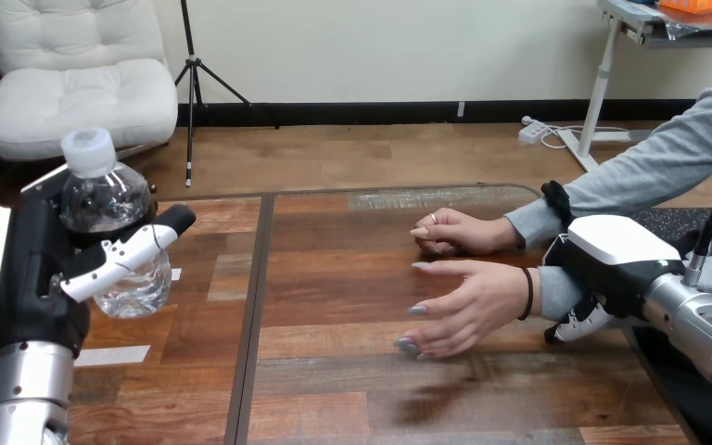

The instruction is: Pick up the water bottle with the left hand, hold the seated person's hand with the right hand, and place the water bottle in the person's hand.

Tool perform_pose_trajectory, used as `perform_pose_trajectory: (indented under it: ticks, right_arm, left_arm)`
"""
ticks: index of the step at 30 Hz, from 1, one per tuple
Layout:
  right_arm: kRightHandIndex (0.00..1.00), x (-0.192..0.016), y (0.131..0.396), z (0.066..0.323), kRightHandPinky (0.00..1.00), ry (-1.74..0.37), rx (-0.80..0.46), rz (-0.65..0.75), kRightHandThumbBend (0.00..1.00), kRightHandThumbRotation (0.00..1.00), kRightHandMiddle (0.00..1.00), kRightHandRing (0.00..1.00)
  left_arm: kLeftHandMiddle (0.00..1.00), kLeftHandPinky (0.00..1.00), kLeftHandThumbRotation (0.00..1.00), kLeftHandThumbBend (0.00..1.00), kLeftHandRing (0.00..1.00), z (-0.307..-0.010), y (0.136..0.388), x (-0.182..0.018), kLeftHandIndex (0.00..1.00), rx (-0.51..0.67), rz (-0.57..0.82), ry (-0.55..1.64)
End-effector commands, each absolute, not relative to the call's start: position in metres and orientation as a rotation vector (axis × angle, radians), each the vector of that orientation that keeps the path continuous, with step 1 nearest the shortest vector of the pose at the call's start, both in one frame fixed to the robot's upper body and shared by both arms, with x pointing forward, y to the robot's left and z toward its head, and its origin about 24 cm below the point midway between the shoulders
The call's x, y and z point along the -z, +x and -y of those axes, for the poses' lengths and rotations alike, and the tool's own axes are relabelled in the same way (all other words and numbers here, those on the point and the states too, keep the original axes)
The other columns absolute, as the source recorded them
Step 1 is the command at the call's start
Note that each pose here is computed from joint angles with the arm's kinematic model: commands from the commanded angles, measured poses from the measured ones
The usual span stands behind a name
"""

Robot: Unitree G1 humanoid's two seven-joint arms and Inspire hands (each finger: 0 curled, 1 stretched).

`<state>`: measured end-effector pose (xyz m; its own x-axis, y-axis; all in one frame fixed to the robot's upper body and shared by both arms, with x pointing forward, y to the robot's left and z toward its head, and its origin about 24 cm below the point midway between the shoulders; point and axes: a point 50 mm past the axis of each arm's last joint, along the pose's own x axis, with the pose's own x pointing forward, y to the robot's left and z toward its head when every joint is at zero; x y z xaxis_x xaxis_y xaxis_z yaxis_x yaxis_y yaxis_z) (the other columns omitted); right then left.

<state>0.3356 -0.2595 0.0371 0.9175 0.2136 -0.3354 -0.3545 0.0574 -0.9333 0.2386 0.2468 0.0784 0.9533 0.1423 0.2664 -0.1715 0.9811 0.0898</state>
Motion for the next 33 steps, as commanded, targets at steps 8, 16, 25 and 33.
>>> perform_pose_trajectory:
  ticks: [8, 16, 25, 33]
  right_arm:
    - [0.28, -0.0516, 0.3461, 0.2455, 0.13, -1.394, -0.382, -0.007, 0.67, 0.0, 0.25, 0.19]
    - [0.28, -0.0521, 0.3459, 0.2455, 0.13, -1.383, -0.38, -0.001, 0.68, 0.0, 0.25, 0.19]
    - [0.29, -0.0522, 0.3458, 0.2455, 0.14, -1.376, -0.377, 0.002, 0.7, 0.0, 0.26, 0.19]
    - [0.34, -0.0522, 0.3459, 0.2457, 0.19, -1.367, -0.375, -0.002, 0.73, 0.0, 0.32, 0.24]
  left_arm:
    - [0.41, 0.3, 0.0, 0.7, 0.37, -0.2424, 0.2433, -0.1037, 0.41, -0.141, 0.378, 0.124]
    - [0.41, 0.3, 0.0, 0.7, 0.37, -0.2421, 0.2438, -0.1037, 0.41, -0.141, 0.376, 0.113]
    - [0.41, 0.3, 0.0, 0.7, 0.36, -0.2417, 0.2437, -0.1041, 0.41, -0.142, 0.375, 0.111]
    - [0.41, 0.3, 0.0, 0.71, 0.36, -0.2424, 0.2437, -0.104, 0.41, -0.142, 0.375, 0.122]
